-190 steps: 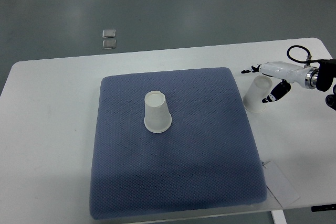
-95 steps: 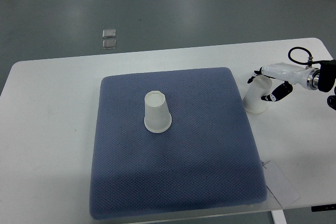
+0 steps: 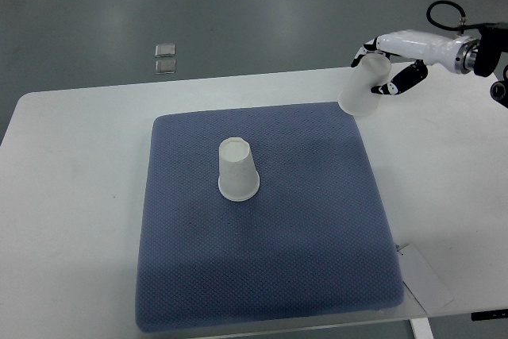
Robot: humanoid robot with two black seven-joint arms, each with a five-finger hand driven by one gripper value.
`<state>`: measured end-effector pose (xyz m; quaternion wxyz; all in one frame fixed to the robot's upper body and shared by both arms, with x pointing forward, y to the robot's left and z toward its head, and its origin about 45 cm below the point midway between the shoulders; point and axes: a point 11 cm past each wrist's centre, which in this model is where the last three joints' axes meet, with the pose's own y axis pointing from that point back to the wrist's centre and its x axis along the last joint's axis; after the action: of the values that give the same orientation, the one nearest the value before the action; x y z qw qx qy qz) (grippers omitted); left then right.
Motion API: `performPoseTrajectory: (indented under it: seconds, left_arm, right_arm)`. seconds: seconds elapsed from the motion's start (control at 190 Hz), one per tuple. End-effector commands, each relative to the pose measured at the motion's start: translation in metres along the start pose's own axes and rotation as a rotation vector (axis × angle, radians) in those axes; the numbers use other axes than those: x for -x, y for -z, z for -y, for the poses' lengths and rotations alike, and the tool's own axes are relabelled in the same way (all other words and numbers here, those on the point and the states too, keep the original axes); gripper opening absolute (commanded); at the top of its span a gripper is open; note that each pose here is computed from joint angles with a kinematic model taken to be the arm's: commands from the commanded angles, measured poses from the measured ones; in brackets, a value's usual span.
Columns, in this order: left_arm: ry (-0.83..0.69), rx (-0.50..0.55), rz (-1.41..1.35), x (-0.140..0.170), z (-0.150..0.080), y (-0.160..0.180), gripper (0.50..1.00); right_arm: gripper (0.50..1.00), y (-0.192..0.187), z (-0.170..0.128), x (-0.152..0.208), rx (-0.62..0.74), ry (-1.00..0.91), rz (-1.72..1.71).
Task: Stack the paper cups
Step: 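Lift the grasped cup and carry it over the upside-down cup, then lower the held cup onto the upside-down cup and release it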
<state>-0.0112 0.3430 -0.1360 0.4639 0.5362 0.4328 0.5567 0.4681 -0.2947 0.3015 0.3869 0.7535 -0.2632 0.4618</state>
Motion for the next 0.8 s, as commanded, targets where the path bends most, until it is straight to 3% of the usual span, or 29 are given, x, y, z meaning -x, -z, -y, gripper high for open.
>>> performPoseTrajectory:
  seconds: [0.0, 0.163, 0.389, 0.557, 0.793]
  left_arm:
    - [0.0, 0.0, 0.0, 0.0, 0.0, 0.0, 1.0]
    - [0.0, 0.0, 0.0, 0.0, 0.0, 0.0, 1.0]
    - [0.0, 0.0, 0.0, 0.0, 0.0, 0.0, 1.0]
    - [0.0, 0.0, 0.0, 0.0, 0.0, 0.0, 1.0]
    - [0.0, 0.0, 0.0, 0.0, 0.0, 0.0, 1.0]
  right_arm:
    - [0.513, 0.03, 0.005, -0.031, -0.079, -0.02, -0.011]
    - [0.513, 0.093, 0.015, -0.054, -0.234, 0.009, -0.062]
    - [0.511, 0.169, 0.032, -0.049, -0.416, 0.091, -0.105]
    - [0.513, 0.201, 0.047, -0.035, -0.482, 0.138, -0.107]
    - [0.517, 0.214, 0.058, -0.021, -0.489, 0.169, -0.112]
